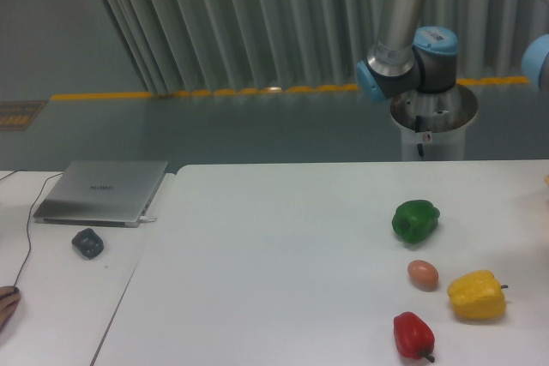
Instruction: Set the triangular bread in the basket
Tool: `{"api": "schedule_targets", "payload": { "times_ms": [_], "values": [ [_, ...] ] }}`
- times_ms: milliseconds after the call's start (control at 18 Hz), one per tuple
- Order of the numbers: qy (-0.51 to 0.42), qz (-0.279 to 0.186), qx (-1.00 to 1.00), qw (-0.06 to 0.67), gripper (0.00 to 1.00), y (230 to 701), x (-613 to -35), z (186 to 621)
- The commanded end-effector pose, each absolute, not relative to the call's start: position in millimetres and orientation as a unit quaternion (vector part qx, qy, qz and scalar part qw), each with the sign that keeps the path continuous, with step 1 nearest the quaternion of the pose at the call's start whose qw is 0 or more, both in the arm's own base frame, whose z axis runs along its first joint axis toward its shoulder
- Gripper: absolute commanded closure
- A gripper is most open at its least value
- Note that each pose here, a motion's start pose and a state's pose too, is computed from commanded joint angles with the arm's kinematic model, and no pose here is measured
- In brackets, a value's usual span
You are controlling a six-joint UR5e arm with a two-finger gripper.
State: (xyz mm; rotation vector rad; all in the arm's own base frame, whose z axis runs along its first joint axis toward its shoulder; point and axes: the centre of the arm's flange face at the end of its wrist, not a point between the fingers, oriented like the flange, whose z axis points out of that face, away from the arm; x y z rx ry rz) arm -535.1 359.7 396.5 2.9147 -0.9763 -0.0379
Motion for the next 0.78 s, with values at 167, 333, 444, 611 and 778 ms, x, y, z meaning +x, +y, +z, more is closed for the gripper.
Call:
{"api": "schedule_targets", "payload": {
  "times_ms": [167, 333, 444, 611, 778],
  "values": [
    [-0.367, -0.01, 0.93, 0.029, 0.7, 331.9, -551.2, 393.6],
    [-0.393, -0.014, 0.919, 0.031, 0.65, 324.8, -558.6, 390.9],
    [-0.387, -0.006, 0.921, 0.029, 0.61, 322.2, -559.1, 382.2],
    [-0.384, 0.002, 0.923, 0.028, 0.42, 315.0, -565.2, 371.7],
    [-0.381, -0.008, 0.924, 0.03, 0.0, 315.6, -567.5, 367.2]
  ]
}}
